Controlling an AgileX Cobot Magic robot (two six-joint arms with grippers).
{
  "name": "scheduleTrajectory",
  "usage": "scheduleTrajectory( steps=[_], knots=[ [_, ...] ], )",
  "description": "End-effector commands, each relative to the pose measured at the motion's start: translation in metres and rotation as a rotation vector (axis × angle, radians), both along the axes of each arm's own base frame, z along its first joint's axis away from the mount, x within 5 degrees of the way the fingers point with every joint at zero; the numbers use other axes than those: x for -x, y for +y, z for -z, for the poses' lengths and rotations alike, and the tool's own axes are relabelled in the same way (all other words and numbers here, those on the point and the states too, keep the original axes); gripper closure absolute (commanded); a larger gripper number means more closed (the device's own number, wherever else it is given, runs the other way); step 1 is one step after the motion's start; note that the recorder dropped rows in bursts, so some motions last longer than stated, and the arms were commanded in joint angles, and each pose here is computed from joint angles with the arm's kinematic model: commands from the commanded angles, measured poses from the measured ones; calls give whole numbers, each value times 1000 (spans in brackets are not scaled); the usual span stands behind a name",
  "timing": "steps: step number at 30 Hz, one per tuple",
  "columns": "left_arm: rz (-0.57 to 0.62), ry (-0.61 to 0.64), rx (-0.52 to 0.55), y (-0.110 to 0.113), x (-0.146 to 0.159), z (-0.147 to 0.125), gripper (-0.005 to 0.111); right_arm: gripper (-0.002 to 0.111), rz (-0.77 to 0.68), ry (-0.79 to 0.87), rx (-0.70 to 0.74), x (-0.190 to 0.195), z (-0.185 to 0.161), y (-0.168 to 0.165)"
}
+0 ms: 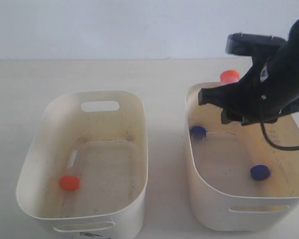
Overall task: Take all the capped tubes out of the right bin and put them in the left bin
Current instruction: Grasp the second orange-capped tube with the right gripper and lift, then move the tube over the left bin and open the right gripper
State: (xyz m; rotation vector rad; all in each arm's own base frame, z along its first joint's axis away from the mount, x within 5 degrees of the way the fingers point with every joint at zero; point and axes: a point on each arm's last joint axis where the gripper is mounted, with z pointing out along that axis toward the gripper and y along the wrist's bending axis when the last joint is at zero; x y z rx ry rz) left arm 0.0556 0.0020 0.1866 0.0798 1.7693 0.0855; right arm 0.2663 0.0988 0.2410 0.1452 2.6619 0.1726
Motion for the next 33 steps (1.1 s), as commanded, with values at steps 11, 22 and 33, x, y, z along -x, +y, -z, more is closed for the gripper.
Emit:
scheduleTrajectory(
  steps=[11, 22, 33],
  knots=[
    [-1, -20, 18, 0, 0, -3, 102, 108, -287, -308, -475, 58, -87, 51],
    [-1, -20, 18, 0, 0, -3, 102, 108, -441, -254, -465, 60, -27, 141],
    [-1, -20, 18, 0, 0, -3, 102, 46, -454, -171, -400, 54, 12, 159]
  ],
)
